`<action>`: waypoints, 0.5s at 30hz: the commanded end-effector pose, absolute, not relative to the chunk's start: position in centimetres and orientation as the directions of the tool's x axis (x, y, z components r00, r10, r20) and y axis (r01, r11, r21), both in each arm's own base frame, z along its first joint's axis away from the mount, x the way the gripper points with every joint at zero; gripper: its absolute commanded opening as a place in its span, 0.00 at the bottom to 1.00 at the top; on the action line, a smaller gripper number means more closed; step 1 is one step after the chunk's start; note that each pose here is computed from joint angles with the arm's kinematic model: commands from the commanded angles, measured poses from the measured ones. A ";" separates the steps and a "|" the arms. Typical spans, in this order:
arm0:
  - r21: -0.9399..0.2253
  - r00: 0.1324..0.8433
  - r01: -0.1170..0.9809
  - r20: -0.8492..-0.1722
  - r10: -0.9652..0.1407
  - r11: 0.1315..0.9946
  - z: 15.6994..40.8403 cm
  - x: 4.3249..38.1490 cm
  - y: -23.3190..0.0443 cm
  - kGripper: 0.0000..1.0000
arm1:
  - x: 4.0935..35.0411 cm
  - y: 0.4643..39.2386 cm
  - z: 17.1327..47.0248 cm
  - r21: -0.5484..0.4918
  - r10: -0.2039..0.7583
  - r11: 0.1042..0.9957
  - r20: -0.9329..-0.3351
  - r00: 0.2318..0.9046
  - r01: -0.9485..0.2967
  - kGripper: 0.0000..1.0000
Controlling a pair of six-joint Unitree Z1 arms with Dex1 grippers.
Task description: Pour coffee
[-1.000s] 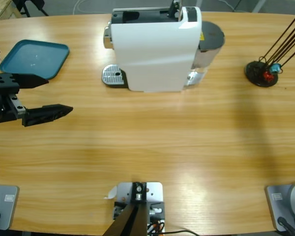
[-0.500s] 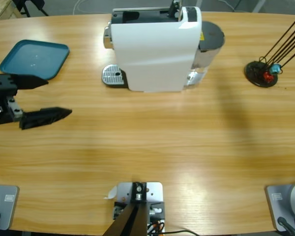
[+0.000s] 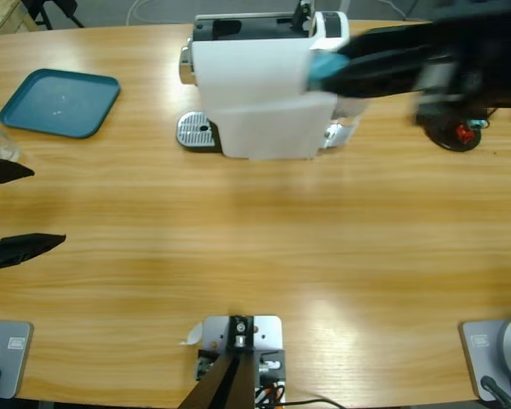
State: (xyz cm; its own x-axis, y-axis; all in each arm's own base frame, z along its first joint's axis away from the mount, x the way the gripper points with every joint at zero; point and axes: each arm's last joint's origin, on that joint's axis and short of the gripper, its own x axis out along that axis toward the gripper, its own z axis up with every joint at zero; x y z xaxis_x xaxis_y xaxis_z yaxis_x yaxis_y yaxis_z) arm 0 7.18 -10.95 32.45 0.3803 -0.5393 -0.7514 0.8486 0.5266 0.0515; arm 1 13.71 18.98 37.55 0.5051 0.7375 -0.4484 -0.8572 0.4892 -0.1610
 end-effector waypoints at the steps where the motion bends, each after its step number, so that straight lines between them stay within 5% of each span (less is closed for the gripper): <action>1: 0.047 0.370 0.858 -0.746 -0.553 0.512 32.7 6.7 -10.5 1.00 | 18.3 28.5 35.6 -0.321 0.680 0.389 -0.532 0.505 -0.863 0.00; 6: 0.045 0.368 0.857 -0.750 -0.549 0.513 32.4 6.7 -10.5 1.00 | 21.0 31.6 36.1 -0.468 0.652 0.358 -0.494 0.575 -0.808 0.00; 15: 0.045 0.358 0.856 -0.770 -0.528 0.515 31.5 6.9 -10.8 1.00 | 25.6 29.6 35.7 -0.523 0.566 0.420 -0.487 0.665 -0.741 0.00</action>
